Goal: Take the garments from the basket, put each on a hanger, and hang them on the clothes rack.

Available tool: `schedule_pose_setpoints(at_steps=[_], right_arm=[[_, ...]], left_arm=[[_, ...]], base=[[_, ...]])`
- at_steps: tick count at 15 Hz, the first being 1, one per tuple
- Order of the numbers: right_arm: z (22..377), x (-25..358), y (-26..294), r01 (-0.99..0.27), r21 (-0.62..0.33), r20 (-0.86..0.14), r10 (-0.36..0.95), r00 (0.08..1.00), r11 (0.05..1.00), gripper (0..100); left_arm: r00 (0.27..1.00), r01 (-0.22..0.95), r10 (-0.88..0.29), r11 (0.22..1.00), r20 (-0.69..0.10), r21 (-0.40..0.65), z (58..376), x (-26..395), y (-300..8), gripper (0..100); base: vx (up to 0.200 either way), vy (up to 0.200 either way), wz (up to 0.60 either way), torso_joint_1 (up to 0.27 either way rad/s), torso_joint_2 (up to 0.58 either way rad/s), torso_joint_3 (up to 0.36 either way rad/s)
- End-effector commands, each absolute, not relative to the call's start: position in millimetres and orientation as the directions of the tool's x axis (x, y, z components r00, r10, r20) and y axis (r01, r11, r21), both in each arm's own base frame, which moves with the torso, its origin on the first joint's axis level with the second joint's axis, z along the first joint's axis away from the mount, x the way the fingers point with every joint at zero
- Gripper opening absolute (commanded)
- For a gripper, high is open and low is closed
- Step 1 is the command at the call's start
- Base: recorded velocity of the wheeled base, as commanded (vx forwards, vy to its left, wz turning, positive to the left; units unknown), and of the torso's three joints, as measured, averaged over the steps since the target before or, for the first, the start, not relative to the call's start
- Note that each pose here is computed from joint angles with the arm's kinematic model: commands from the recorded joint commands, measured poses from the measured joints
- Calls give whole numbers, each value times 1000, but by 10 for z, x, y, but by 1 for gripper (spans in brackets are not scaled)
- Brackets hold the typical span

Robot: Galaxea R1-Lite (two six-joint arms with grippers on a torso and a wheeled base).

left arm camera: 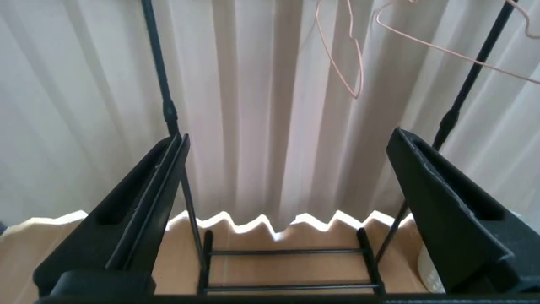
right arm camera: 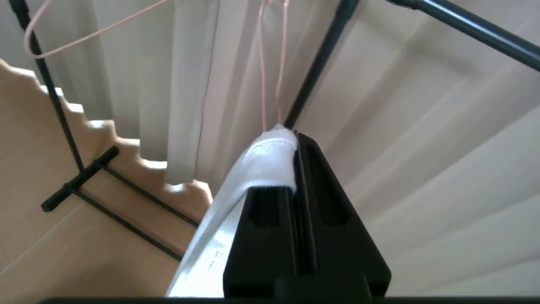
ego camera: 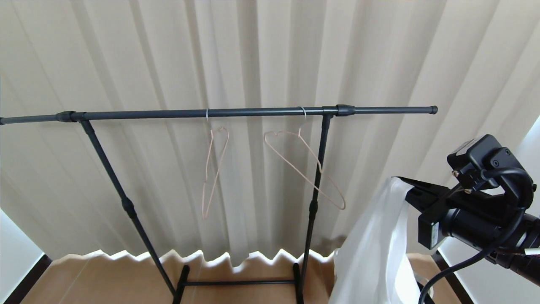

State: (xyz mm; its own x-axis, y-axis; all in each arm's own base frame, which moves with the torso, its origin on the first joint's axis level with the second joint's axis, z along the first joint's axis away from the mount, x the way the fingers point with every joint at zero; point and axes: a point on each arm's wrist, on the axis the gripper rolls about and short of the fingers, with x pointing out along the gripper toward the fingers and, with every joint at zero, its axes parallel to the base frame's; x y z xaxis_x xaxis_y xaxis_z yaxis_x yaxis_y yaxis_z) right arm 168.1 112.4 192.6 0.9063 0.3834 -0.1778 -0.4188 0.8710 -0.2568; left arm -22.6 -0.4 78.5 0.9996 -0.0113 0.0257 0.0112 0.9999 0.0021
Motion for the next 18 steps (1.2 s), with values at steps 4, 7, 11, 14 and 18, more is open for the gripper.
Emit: schedule_pose_setpoints(at_steps=[4, 7, 11, 14, 18], right_arm=[[1932, 1671, 1120, -419, -256, -175, 385, 906, 871, 0], [1932, 1671, 1120, -419, -257, -175, 385, 906, 871, 0], [1934, 1672, 1120, -419, -257, -173, 385, 906, 871, 0], [1929, 1674, 1122, -420, -256, -176, 385, 906, 871, 0], [1926, 1676, 1123, -420, -258, -178, 385, 906, 870, 0]], left_arm=[[1000, 11, -11, 1000, 26, 2, 785, -226, -4, 100], [1000, 11, -11, 1000, 26, 2, 785, -226, -4, 100], [1000, 11, -11, 1000, 26, 2, 785, -226, -4, 100], [1000, 11, -11, 1000, 26, 2, 785, -226, -4, 100], [1000, 11, -11, 1000, 26, 2, 785, -226, -4, 100]], base=[[0, 50, 0, 1, 1, 1], [0, 200, 0, 2, 4, 1], [0, 200, 0, 1, 5, 2], [0, 200, 0, 6, 4, 1], [0, 200, 0, 1, 2, 5]])
